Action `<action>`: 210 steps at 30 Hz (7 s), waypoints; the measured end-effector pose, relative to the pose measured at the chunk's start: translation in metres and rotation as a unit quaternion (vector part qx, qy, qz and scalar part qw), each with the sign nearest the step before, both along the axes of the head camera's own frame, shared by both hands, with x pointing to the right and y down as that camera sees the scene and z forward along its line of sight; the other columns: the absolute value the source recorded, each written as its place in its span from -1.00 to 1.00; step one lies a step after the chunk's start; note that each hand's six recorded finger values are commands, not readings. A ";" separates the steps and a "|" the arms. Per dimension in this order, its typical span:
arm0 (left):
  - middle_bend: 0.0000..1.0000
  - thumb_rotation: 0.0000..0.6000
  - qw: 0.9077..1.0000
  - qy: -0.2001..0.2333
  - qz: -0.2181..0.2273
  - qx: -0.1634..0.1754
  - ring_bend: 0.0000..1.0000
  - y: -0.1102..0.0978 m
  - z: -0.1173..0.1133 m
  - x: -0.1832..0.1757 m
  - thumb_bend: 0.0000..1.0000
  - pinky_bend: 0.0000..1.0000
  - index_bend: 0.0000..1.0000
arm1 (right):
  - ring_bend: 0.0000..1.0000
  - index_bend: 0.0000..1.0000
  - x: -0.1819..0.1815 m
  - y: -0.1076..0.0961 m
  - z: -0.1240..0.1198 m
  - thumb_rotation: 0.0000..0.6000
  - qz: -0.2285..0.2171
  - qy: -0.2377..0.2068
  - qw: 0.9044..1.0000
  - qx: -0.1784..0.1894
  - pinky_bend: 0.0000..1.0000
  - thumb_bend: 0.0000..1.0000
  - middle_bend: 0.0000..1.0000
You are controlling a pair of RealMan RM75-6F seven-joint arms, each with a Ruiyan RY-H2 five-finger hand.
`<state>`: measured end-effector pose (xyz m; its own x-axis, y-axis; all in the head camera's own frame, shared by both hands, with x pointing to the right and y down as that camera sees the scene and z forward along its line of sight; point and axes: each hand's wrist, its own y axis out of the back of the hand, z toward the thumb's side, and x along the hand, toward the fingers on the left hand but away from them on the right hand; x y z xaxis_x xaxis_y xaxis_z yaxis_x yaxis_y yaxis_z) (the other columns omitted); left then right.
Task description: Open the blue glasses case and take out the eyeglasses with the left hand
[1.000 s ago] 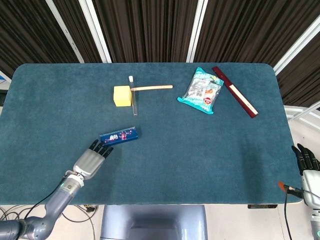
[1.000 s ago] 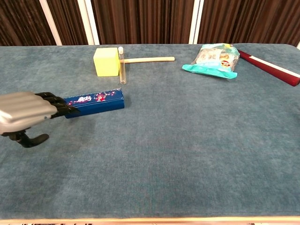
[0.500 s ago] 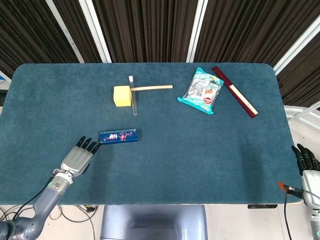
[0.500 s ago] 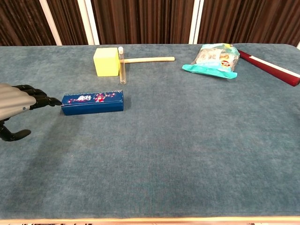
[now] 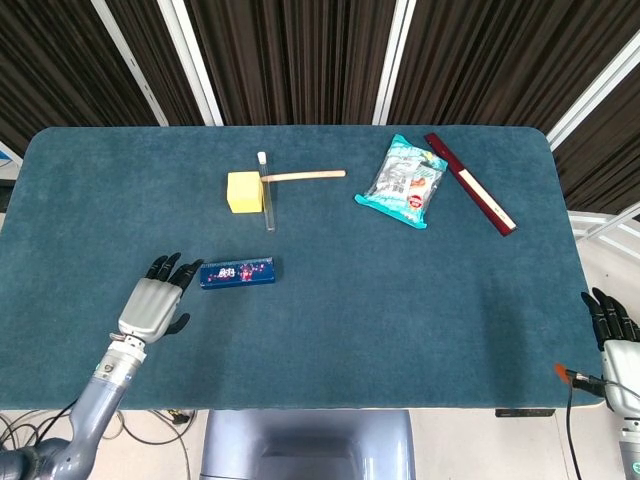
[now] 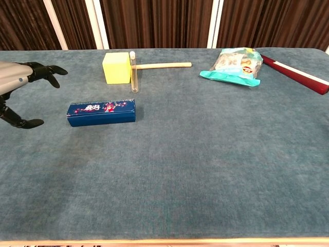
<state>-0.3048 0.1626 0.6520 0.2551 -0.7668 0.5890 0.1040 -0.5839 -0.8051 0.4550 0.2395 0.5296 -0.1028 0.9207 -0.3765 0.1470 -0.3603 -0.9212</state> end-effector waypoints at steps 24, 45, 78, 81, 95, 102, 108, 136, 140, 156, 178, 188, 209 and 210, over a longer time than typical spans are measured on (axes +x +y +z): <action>-0.52 1.00 0.996 -0.054 -0.068 -0.035 -1.00 -0.035 0.048 0.046 -0.32 -0.80 -1.00 | -1.00 -1.00 0.002 -0.002 0.001 1.00 0.008 -0.010 1.000 -0.004 -0.61 -0.68 -1.00; -0.47 1.00 0.994 -0.064 -0.072 -0.049 -1.00 -0.038 0.068 0.050 -0.19 -0.80 -0.98 | -1.00 -1.00 0.002 -0.002 0.001 1.00 0.009 -0.011 1.000 -0.004 -0.61 -0.68 -1.00; -0.39 1.00 0.994 -0.060 -0.084 -0.046 -0.98 -0.046 0.076 0.050 0.00 -0.79 -0.91 | -1.00 -1.00 0.002 -0.003 0.001 1.00 0.011 -0.011 1.000 -0.003 -0.61 -0.68 -1.00; -0.39 1.00 0.993 -0.055 -0.089 -0.052 -0.98 -0.047 0.078 0.051 0.10 -0.79 -0.91 | -1.00 -1.00 0.002 -0.003 0.001 1.00 0.012 -0.011 1.000 -0.003 -0.61 -0.68 -1.00; -0.47 1.00 0.993 -0.053 -0.095 -0.055 -0.98 -0.060 0.084 0.050 0.16 -0.80 -0.91 | -1.00 -1.00 0.002 -0.004 0.002 1.00 0.015 -0.011 1.000 -0.006 -0.61 -0.68 -1.00; -0.51 1.00 0.993 -0.058 -0.098 -0.043 -0.99 -0.071 0.085 0.047 0.15 -0.80 -0.91 | -1.00 -1.00 0.002 -0.004 0.002 1.00 0.018 -0.012 1.000 -0.006 -0.61 -0.67 -1.00; -0.53 1.00 0.991 -0.082 -0.102 -0.016 -0.98 -0.088 0.090 0.040 0.13 -0.80 -0.91 | -1.00 -1.00 0.002 -0.003 0.001 1.00 0.019 -0.013 1.000 -0.007 -0.61 -0.68 -1.00; 0.82 1.00 0.996 -0.060 -0.062 -0.019 0.67 -0.052 0.033 0.011 -0.34 0.86 -0.63 | -1.00 -1.00 0.000 -0.003 -0.001 1.00 0.015 -0.011 1.000 -0.003 -0.61 -0.68 -1.00; 0.86 1.00 0.994 -0.079 -0.046 -0.051 0.69 -0.036 0.037 0.011 -0.34 0.88 -0.62 | -1.00 -1.00 0.000 -0.003 -0.001 1.00 0.015 -0.012 1.000 -0.003 -0.61 -0.67 -1.00; 0.86 1.00 0.989 -0.099 -0.047 -0.099 0.70 -0.017 0.057 0.012 -0.34 0.89 -0.63 | -1.00 -1.00 0.000 -0.003 -0.001 1.00 0.014 -0.013 1.000 -0.004 -0.61 -0.67 -1.00; 0.88 1.00 0.987 -0.112 -0.027 -0.114 0.71 -0.007 0.059 0.011 -0.34 0.89 -0.38 | -1.00 -1.00 -0.001 -0.003 -0.002 1.00 0.013 -0.012 1.000 -0.002 -0.61 -0.67 -1.00; 0.88 1.00 0.979 -0.091 0.000 -0.185 0.72 0.015 0.043 0.039 -0.34 0.90 -0.37 | -1.00 -1.00 -0.002 -0.004 -0.001 1.00 0.013 -0.012 1.000 -0.003 -0.61 -0.67 -1.00; 0.88 1.00 0.982 0.049 0.018 -0.181 0.72 0.010 0.004 0.124 -0.34 0.90 -0.52 | -1.00 -1.00 -0.002 -0.004 -0.002 1.00 0.013 -0.015 1.000 -0.003 -0.61 -0.67 -1.00; 0.88 1.00 0.983 0.059 0.011 -0.176 0.72 0.007 0.003 0.124 -0.34 0.90 -0.55 | -1.00 -1.00 -0.002 -0.004 -0.002 1.00 0.013 -0.015 1.000 -0.003 -0.61 -0.67 -1.00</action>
